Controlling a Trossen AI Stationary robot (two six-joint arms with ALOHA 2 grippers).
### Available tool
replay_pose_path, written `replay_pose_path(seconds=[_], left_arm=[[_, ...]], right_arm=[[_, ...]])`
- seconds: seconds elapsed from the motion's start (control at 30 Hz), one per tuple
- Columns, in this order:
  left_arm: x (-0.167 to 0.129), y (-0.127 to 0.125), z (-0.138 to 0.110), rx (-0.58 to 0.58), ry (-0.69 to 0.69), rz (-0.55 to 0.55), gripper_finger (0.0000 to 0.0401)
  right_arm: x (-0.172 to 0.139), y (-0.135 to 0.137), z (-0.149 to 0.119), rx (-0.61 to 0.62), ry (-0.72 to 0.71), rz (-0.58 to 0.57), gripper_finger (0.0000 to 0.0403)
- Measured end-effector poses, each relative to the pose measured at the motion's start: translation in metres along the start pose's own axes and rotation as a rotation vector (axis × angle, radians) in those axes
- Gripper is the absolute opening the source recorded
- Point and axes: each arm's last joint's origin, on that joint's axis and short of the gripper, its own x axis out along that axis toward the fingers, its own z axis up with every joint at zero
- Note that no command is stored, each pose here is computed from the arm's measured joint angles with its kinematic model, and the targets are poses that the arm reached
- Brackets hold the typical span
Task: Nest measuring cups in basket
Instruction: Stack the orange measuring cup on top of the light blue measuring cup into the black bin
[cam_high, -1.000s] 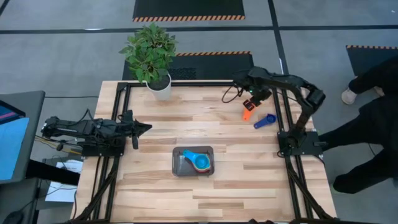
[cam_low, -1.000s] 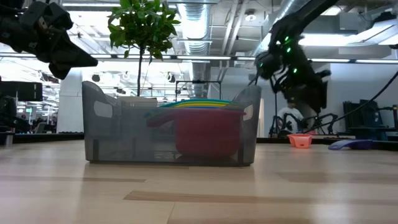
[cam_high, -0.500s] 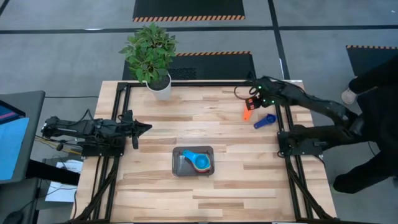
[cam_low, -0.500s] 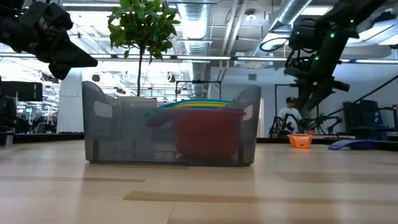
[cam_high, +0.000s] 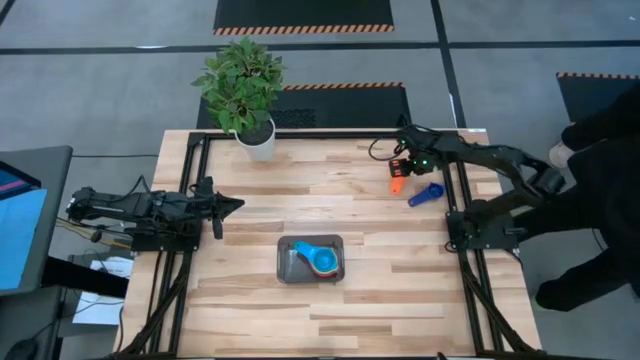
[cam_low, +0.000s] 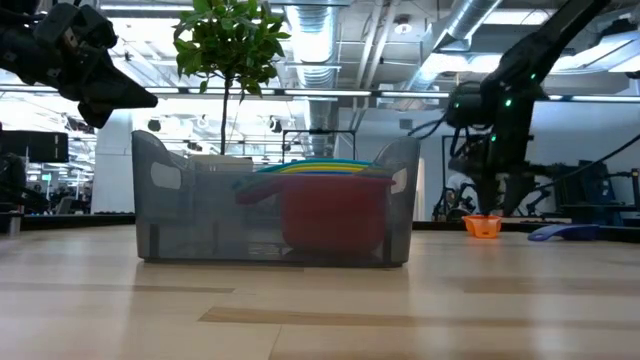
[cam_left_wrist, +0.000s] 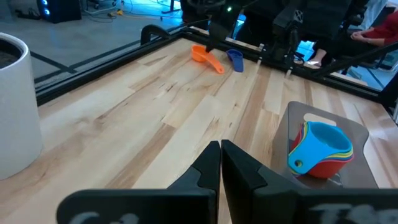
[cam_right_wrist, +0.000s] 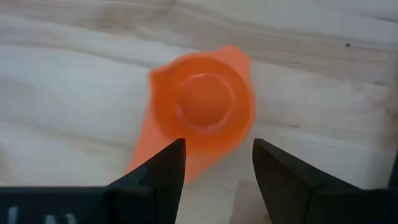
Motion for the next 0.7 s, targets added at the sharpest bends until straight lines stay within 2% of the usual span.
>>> replay_pose_path(seconds=[0.27, 0.47, 0.6, 0.7], left_arm=[[0.0, 0.0, 0.0, 0.0, 0.0, 0.0, 0.0], [0.0, 0.0, 0.0, 0.0, 0.0, 0.0, 0.0], [0.0, 0.0, 0.0, 0.0, 0.0, 0.0, 0.0], [0.0, 0.0, 0.0, 0.0, 0.0, -0.001, 0.0]], right_arm=[[0.03, 0.002, 0.011, 0.064, -0.011, -0.007, 0.0196], [0.038, 0.003, 0.011, 0.058, 0.028, -0.017, 0.0182], [0.037, 0.007, 0.012, 0.025, 0.045, 0.012, 0.0155], [0.035, 0.01, 0.015, 0.023, 0.063, 0.057, 0.012]])
